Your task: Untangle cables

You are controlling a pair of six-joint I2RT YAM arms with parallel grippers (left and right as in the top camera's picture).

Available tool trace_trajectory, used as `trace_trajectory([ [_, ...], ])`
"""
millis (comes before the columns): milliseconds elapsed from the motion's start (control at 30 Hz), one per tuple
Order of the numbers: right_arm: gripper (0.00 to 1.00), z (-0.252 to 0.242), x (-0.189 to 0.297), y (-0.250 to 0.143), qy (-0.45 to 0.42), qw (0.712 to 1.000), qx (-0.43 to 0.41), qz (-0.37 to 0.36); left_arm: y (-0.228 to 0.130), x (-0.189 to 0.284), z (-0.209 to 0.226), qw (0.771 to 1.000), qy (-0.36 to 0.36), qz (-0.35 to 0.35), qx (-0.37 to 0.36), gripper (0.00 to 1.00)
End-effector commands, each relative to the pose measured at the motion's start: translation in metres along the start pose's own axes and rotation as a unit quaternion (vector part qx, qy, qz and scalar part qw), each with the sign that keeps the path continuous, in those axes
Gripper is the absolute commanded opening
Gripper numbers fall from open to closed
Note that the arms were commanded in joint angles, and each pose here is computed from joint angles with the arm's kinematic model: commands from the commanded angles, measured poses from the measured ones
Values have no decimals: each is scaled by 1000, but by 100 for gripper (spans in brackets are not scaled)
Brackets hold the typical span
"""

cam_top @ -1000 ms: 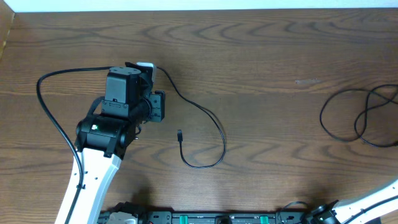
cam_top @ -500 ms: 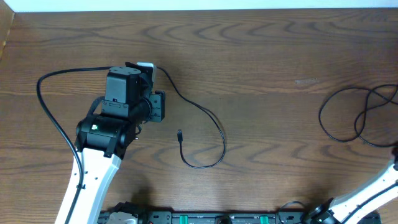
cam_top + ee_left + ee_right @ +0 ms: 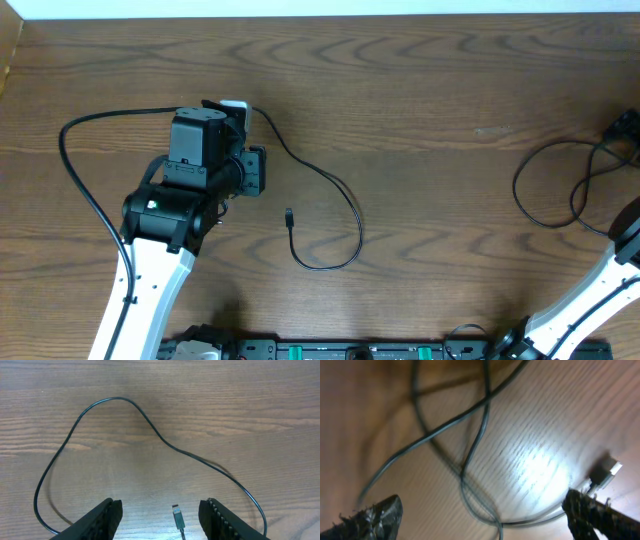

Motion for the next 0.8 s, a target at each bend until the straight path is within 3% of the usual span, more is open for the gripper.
trace_trajectory([
  [0,99,-5,-18,-7,-27,1000,-10,2,2,2,0,1000,1,-2,-3,56],
  [267,99,-2,-53,-13,-5,1000,-9,-5,1,2,0,1000,1,-2,-2,56],
  [533,99,21,-71,-16,144,990,-1,5,1,2,0,1000,1,-2,-2,56],
  [567,94,22,-71,-17,147,989,-12,6,1,2,0,1000,1,-2,-2,56],
  [667,63,22,-71,-17,146,989,-32,10,1,2,0,1000,1,-2,-2,56],
  [767,47,21,-71,-17,140,990,-33,11,1,2,0,1000,1,-1,-2,56],
])
Point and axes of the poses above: each gripper's point midway between its finger pads, its own x axis back along the fingers, its own z axis along the line the jaws close on, y = z × x, the point moved 10 cm from there along x, back along the fingers
